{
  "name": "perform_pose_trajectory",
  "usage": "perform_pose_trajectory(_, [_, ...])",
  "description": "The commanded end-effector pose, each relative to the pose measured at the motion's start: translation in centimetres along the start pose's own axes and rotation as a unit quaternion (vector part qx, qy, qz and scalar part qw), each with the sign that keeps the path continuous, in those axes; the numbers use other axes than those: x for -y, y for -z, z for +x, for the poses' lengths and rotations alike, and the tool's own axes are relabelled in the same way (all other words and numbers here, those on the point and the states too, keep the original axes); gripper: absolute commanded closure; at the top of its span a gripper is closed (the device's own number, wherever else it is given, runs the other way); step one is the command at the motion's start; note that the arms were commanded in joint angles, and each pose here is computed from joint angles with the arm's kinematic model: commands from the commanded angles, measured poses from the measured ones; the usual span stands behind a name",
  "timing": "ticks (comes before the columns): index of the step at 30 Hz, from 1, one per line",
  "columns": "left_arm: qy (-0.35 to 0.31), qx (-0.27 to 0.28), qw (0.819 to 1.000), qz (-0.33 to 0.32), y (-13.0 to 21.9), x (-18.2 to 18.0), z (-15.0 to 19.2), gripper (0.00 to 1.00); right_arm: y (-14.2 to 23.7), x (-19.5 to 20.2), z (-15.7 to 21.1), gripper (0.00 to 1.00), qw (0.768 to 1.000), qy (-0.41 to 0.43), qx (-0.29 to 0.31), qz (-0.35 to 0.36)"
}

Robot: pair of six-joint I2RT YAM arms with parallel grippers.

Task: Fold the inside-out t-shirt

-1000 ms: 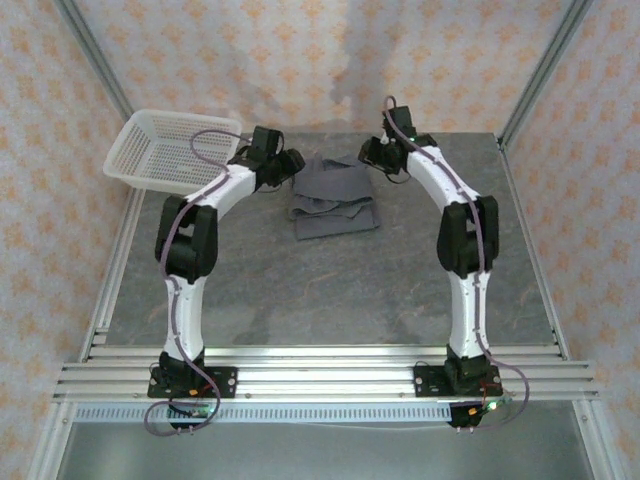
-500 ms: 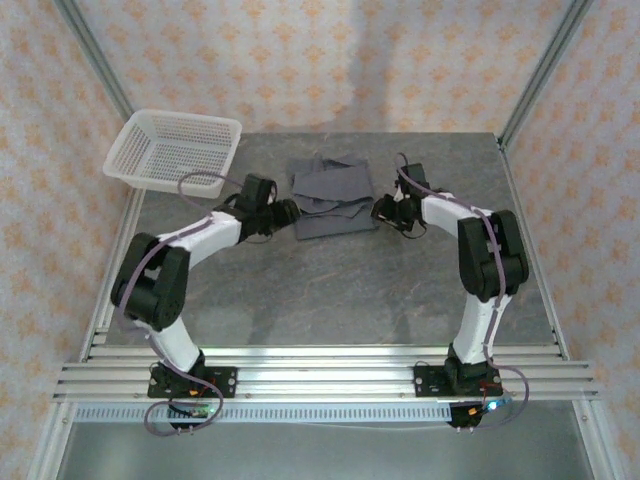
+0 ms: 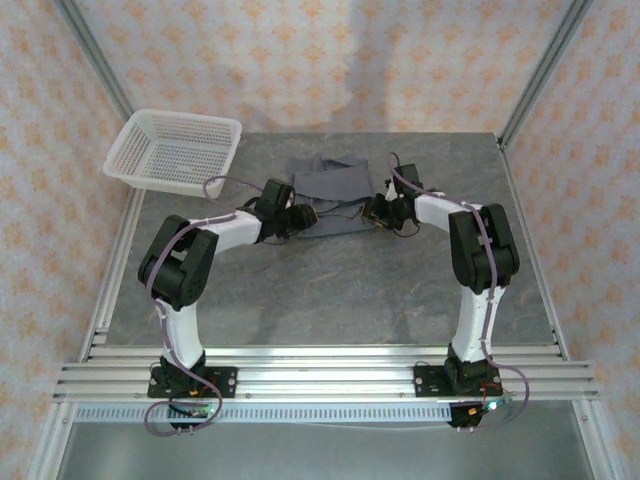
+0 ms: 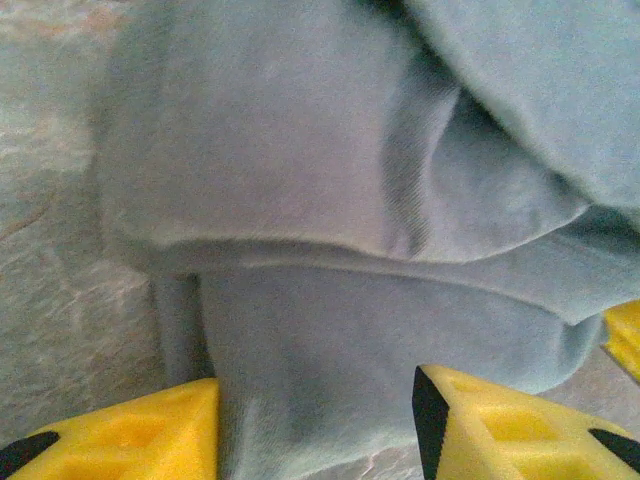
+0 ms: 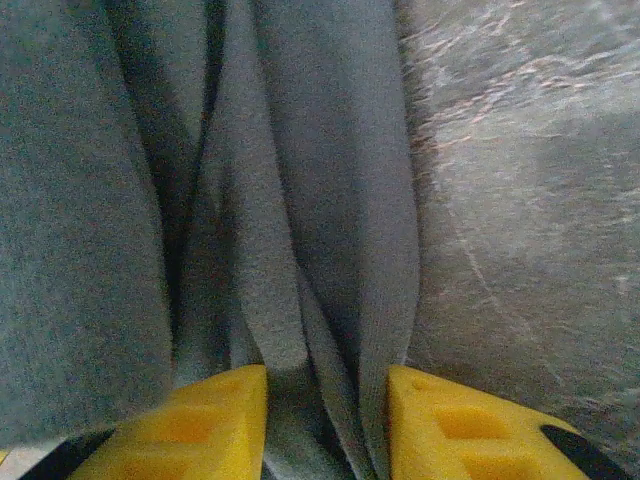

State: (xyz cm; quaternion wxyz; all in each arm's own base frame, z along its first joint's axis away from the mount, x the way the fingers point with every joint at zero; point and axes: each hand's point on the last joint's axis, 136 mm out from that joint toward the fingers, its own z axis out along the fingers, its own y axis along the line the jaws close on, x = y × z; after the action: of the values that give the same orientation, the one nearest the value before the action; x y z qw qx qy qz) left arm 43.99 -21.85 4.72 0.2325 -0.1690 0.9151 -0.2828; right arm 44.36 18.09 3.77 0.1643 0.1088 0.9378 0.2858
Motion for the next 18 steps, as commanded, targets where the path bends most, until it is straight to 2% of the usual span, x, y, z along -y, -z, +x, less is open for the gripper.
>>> perform_pose_trajectory(1, [0.004, -0.002, 1.0, 0.007, -1.4, 0.5, 0.0, 0.62, -1.0, -0.6, -0.1, 0.77, 1.0, -0.004, -0.006, -0.009])
perform_pose_trajectory(7, [-0.001, 0.002, 1.0, -0.012, -0.2, -0.4, 0.4, 1.0, 0.8, -0.3, 0.8, 0.98, 1.0, -0.007, 0.0, 0.001])
perform_pose_trajectory(11, [-0.004, -0.011, 1.0, 0.001, 2.5, -0.4, 2.9, 1.0, 3.3, 0.1, 3.9, 1.0, 1.0, -0.009, 0.004, -0.004])
perform_pose_trajectory(18, [-0.022, -0.032, 0.999, -0.031, 7.4, -3.0, 10.9, 1.0, 7.0, 3.2, 13.1, 1.0, 0.999, 0.005, -0.026, 0.024])
